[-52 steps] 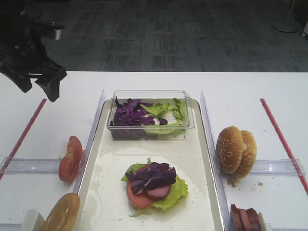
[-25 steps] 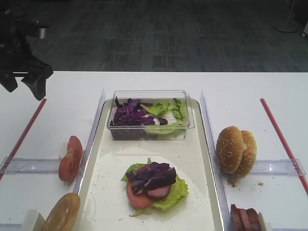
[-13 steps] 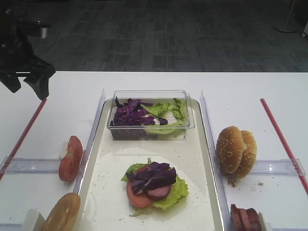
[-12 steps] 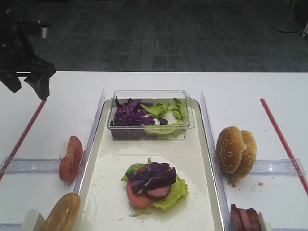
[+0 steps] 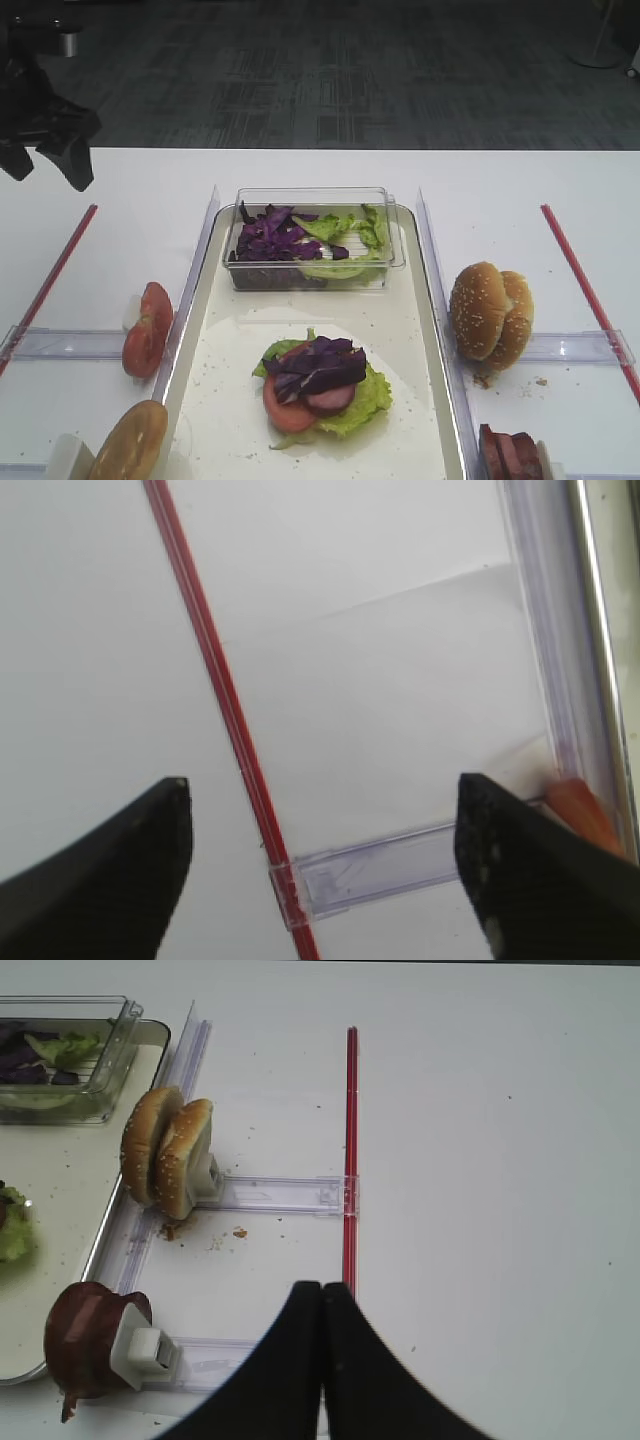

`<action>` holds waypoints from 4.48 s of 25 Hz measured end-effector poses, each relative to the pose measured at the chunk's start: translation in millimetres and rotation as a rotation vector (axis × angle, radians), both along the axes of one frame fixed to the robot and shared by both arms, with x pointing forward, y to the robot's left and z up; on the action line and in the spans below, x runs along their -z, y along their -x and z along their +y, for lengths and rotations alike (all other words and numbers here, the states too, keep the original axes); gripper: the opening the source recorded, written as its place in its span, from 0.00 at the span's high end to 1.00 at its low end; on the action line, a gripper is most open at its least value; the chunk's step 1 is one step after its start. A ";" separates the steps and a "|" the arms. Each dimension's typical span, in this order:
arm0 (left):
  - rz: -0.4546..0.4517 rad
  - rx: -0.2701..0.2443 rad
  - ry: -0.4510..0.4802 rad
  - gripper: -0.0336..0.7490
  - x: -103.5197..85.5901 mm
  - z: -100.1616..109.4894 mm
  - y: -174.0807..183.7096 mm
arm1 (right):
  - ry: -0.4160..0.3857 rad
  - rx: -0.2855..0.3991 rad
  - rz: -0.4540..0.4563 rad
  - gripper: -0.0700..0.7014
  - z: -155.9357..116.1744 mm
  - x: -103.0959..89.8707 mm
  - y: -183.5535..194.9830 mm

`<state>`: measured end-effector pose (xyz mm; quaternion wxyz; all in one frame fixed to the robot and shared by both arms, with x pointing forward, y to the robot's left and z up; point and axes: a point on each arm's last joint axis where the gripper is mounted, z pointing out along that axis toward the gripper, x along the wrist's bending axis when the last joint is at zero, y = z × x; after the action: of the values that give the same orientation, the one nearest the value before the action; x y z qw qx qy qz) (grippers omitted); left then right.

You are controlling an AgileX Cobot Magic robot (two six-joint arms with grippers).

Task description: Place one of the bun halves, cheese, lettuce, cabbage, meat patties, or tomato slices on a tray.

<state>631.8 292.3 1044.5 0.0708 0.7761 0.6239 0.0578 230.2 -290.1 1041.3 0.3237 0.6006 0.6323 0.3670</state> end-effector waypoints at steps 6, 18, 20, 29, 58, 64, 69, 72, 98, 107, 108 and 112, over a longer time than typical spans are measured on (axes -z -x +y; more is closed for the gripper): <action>-0.023 -0.026 0.043 0.32 -9.9 9.8 4.0 | 0.000 0.000 0.000 0.44 0.0 0.0 0.0; 0.019 -0.013 0.048 0.32 -6.5 9.2 27.3 | 0.003 -0.002 0.000 0.44 0.0 0.0 0.0; 0.037 -0.011 0.041 0.32 -3.6 9.7 34.1 | 0.003 -0.002 0.000 0.44 0.0 0.0 0.0; 0.021 -0.029 -0.009 0.32 -18.4 13.7 68.8 | 0.003 -0.002 0.000 0.44 0.0 0.0 0.0; -0.260 -0.113 0.014 0.32 -40.3 9.8 261.6 | 0.005 -0.003 0.000 0.44 0.0 0.0 0.0; -0.383 -0.113 0.019 0.32 -34.9 8.7 307.6 | 0.005 -0.003 0.000 0.44 0.0 0.0 0.0; -0.473 -0.111 0.026 0.32 -25.6 7.5 342.6 | 0.005 -0.003 0.000 0.44 0.0 0.0 0.0; -0.530 -0.108 0.055 0.32 -20.4 4.8 359.3 | 0.005 -0.003 0.000 0.44 0.0 0.0 0.0; -0.785 -0.121 0.101 0.33 5.0 1.9 405.5 | 0.005 -0.003 0.000 0.44 0.0 0.0 0.0; -0.786 -0.151 0.094 0.33 4.9 3.9 405.4 | 0.003 -0.002 0.000 0.44 0.0 0.0 0.0; -0.786 -0.152 0.094 0.33 4.9 3.9 405.4 | 0.003 -0.002 0.000 0.44 0.0 0.0 0.0; -0.786 -0.152 0.095 0.33 4.9 3.9 405.4 | 0.003 -0.002 0.000 0.44 0.0 0.0 0.0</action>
<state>226.5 296.2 1039.6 0.3354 0.6422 0.6070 0.3266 230.2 -290.1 1041.3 0.3244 0.5994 0.6334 0.3664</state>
